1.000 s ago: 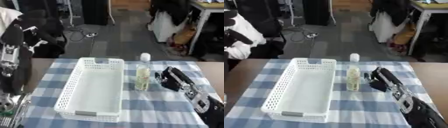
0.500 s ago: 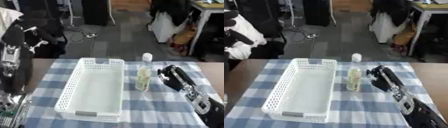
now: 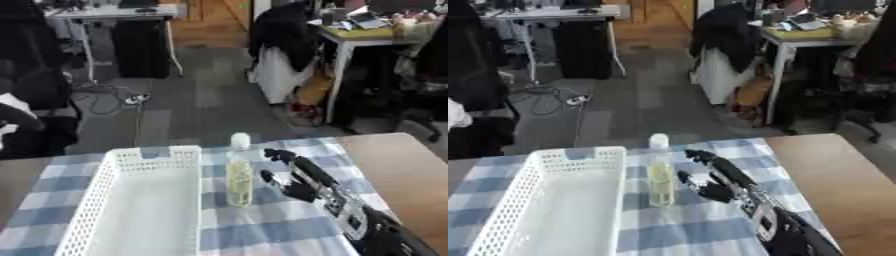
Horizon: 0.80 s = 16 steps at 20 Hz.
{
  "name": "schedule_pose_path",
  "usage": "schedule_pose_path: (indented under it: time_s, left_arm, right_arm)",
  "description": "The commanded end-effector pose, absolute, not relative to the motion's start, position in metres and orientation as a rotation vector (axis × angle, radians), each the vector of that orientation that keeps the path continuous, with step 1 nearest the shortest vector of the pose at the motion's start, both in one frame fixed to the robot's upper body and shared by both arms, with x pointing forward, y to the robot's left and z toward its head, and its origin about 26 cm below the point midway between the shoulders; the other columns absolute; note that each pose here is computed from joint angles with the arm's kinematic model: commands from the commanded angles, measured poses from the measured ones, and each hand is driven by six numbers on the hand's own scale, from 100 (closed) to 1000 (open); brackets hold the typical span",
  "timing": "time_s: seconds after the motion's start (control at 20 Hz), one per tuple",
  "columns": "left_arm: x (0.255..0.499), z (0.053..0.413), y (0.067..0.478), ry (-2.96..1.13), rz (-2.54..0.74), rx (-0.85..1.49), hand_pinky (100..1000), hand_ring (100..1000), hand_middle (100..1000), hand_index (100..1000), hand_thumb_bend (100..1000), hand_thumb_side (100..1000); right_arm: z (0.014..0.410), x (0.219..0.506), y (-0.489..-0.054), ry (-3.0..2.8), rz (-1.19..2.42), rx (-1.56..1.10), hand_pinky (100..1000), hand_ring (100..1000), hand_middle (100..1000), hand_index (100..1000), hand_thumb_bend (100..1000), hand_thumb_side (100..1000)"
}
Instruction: Pick up objects on the table and place them in the box.
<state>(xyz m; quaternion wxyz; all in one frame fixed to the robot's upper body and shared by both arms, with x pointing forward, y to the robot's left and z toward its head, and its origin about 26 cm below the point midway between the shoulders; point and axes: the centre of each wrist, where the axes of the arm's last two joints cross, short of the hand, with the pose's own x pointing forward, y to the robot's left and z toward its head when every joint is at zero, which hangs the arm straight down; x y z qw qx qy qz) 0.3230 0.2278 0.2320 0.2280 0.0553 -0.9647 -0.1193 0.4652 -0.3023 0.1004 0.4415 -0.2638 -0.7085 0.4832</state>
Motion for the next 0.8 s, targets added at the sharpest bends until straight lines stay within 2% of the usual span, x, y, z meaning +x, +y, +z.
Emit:
schedule_pose_path:
  time_s: [0.05,0.8]
  left_arm:
    - [0.32,0.24,0.229,-2.686,-0.348,0.154,512,460,812,757,268,974]
    - [0.32,0.247,0.222,-2.717,-0.324,0.125,515,464,812,757,266,974]
  right_arm:
    - [0.113,0.47,-0.302,-1.774,1.201,-0.642,1000,837,865,1000,442,1000]
    - [0.131,0.475,-0.29,-1.855,1.223,-0.623,979,809,861,1000,514,1000]
